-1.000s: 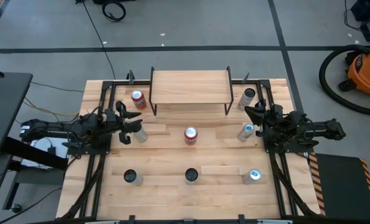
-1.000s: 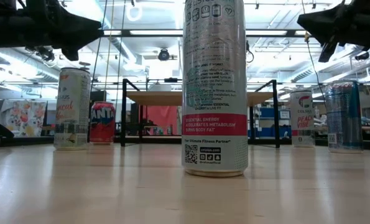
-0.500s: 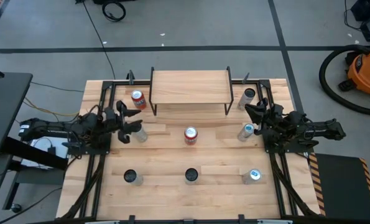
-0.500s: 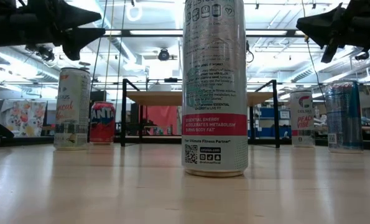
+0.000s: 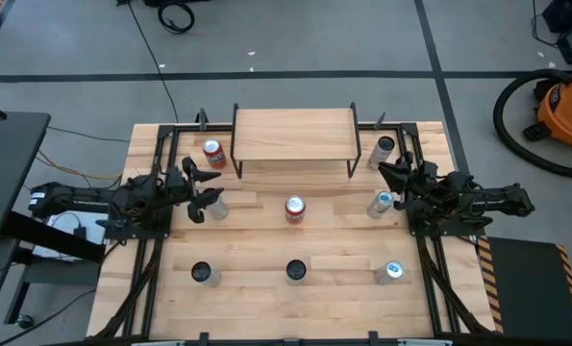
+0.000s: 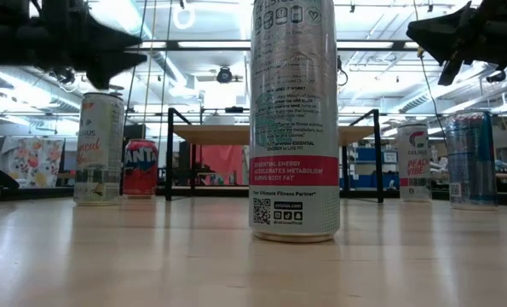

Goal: Place canned beverage on shelf
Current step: Put the top white yellow soda can on the shelf

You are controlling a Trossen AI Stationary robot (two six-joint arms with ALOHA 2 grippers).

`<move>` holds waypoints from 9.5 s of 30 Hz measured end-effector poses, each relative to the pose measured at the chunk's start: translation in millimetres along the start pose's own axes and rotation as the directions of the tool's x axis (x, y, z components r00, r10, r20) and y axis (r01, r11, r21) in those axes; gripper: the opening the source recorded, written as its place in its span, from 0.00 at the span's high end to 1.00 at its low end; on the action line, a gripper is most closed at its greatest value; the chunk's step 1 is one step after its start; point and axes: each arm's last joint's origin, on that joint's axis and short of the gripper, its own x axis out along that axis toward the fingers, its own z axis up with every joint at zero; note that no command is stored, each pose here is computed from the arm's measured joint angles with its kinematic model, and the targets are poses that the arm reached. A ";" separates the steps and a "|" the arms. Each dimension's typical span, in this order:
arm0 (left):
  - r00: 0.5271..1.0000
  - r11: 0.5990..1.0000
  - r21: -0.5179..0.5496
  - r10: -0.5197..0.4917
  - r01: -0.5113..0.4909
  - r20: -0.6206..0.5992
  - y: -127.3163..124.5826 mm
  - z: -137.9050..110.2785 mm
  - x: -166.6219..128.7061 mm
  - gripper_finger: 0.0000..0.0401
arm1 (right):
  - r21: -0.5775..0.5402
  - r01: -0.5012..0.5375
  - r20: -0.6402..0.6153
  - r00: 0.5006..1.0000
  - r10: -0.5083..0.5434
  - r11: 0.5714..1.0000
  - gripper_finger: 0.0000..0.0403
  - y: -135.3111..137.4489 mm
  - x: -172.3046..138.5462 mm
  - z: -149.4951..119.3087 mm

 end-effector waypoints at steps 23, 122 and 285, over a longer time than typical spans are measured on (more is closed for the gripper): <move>0.993 0.998 0.061 -0.010 0.017 -0.119 -3.1 23.3 6.1 0.31 | -0.036 0.035 -0.026 0.999 -0.036 0.999 0.73 -1.3 0.0 -2.9; 0.889 0.990 -0.125 0.002 -0.067 -0.458 -0.1 -10.5 -3.8 0.32 | -0.044 0.038 -0.066 0.997 -0.041 0.998 0.73 -1.8 -0.2 -7.1; 0.813 0.994 -0.090 0.003 -0.069 -0.582 -0.1 -24.3 -3.9 0.35 | -0.044 0.038 -0.066 0.997 -0.041 0.998 0.73 -1.7 -0.2 -6.9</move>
